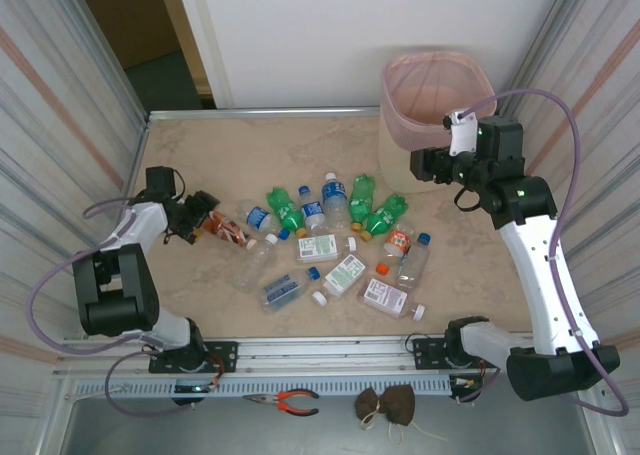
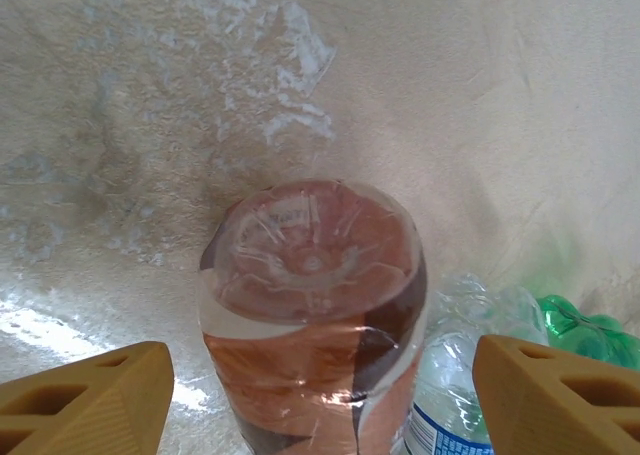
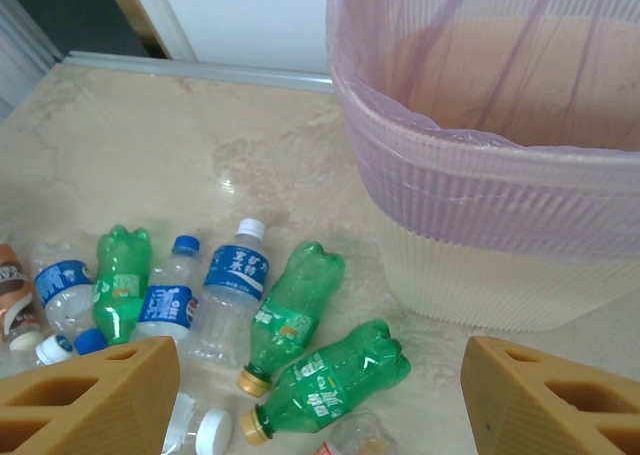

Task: Put the plastic bottles in the bin

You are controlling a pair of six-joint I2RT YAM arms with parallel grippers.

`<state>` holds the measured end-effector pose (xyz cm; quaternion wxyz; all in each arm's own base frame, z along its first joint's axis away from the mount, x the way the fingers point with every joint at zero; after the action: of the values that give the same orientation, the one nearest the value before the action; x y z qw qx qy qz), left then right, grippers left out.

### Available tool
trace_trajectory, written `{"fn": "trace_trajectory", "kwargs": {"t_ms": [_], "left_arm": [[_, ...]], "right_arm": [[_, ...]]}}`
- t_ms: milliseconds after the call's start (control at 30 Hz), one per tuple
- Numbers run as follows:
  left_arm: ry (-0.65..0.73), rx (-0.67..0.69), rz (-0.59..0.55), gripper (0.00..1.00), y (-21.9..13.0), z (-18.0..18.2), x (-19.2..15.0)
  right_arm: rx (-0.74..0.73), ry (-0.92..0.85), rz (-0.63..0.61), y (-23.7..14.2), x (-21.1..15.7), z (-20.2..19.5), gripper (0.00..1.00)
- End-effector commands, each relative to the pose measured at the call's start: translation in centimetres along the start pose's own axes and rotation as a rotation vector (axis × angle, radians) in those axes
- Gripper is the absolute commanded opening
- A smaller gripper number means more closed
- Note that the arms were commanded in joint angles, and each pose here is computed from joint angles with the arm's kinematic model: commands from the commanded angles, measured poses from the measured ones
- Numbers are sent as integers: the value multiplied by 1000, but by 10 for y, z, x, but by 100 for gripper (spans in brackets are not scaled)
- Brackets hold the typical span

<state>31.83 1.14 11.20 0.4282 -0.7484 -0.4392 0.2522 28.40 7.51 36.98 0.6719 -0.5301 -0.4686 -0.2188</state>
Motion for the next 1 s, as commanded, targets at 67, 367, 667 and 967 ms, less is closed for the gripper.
{"fn": "trace_trajectory", "kwargs": {"t_ms": [67, 367, 667, 967], "left_arm": [[-21, -32, 24, 79, 10, 3, -1], [-2, -92, 39, 78, 22, 4, -3], [8, -82, 48, 71, 29, 7, -3], [24, -86, 40, 59, 25, 4, -1]], "right_arm": [[9, 13, -7, -4, 0, 4, 73], [40, 4, -25, -5, 2, 11, 73], [36, 2, -21, -2, 2, 11, 74], [16, -26, 1, -3, 0, 14, 74]]}}
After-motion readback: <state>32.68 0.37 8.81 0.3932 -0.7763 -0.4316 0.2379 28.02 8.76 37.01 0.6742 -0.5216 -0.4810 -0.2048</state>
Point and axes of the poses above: each hand's point on the last joint's axis, 136 mm out from that joint toward the fingers, its own y axis out along the fingers, its own z axis along the line the jaws close on, x = y × z, the point moved 5 cm from there along -y, back along the fingers, and after that the axes turned 10 degrees about -y, right-handed, at the moved point
